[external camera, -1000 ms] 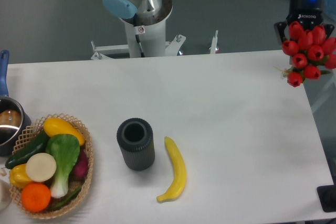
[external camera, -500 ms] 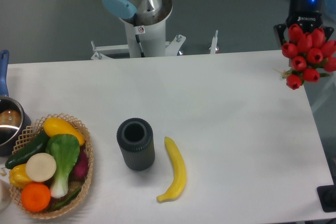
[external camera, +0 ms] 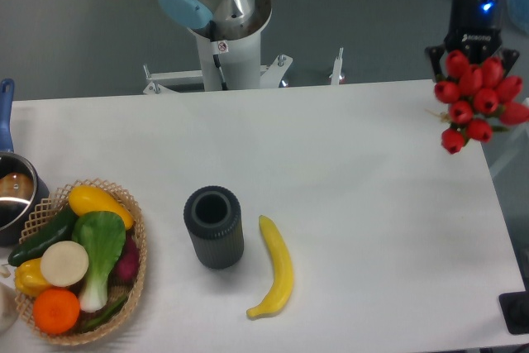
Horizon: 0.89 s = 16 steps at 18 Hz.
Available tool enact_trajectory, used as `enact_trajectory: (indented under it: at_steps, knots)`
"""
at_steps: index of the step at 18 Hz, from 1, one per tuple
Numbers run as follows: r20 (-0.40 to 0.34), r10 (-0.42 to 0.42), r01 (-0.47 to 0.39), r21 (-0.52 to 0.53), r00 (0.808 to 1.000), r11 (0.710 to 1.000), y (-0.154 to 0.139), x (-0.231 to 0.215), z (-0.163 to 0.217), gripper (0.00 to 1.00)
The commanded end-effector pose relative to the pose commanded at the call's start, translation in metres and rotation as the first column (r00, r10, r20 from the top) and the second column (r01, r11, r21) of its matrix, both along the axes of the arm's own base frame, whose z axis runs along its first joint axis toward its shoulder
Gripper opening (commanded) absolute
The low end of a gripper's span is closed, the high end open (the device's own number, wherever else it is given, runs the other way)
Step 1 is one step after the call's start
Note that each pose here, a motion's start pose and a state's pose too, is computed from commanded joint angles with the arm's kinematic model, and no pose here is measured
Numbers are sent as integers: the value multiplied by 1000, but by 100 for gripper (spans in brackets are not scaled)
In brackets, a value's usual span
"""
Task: Place the flowers on the table
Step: 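Carry the red tulips down toward the table beside the banana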
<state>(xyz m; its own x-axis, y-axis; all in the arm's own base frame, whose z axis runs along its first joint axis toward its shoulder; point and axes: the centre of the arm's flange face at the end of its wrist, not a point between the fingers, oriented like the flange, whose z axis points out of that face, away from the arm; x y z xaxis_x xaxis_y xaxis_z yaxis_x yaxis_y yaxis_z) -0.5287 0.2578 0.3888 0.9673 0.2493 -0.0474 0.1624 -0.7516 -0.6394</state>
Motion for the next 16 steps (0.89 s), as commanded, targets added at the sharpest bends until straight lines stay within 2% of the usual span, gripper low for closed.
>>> enact_trajectory:
  at_steps: [4, 7, 10, 16]
  knots:
    - [25, -52, 55, -136, 998, 989, 45, 2, -34, 39]
    - [31, -82, 86, -199, 996, 976, 70, 3, -49, 39]
    - [49, -85, 95, -235, 995, 967, 77, 1, -66, 40]
    - [55, -90, 103, -339, 994, 935, 117, -1, -89, 40]
